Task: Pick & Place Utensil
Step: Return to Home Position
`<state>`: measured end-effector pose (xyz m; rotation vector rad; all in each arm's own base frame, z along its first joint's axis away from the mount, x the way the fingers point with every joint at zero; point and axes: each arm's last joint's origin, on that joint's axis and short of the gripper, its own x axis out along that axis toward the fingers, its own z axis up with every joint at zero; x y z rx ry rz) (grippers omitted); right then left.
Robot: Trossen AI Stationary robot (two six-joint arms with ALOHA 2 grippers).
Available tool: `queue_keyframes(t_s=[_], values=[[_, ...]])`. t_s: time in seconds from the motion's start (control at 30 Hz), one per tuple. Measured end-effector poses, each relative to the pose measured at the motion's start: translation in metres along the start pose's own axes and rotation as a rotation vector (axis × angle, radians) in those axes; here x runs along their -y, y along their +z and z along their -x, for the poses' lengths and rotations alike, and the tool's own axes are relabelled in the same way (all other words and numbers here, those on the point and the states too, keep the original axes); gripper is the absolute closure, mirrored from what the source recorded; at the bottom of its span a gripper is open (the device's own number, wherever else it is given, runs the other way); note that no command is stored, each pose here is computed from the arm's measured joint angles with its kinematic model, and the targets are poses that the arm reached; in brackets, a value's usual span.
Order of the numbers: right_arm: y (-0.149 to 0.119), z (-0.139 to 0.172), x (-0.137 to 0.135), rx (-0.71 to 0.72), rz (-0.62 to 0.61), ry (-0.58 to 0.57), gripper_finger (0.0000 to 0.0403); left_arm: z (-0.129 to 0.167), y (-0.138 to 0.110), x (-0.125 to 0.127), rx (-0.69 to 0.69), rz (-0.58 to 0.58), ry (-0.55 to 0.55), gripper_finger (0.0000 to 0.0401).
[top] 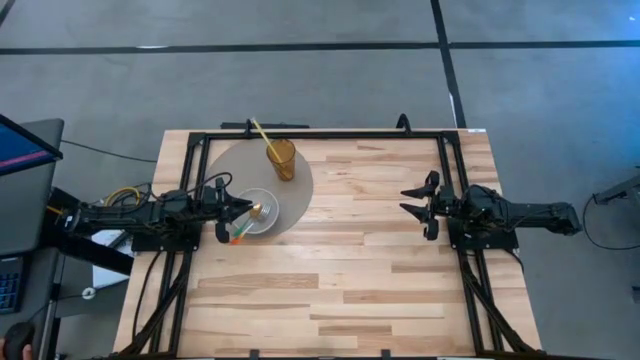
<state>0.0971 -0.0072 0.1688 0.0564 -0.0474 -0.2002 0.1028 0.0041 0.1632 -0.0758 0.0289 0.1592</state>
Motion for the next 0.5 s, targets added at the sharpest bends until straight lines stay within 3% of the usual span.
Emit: queue_keyframes(t_s=[0.5], values=[[-0.0001, 0.0000, 0.0000, 0.000, 0.000, 0.000, 0.0234, 0.0000, 0.0000, 0.0000, 0.000, 0.000, 0.000, 0.0340]])
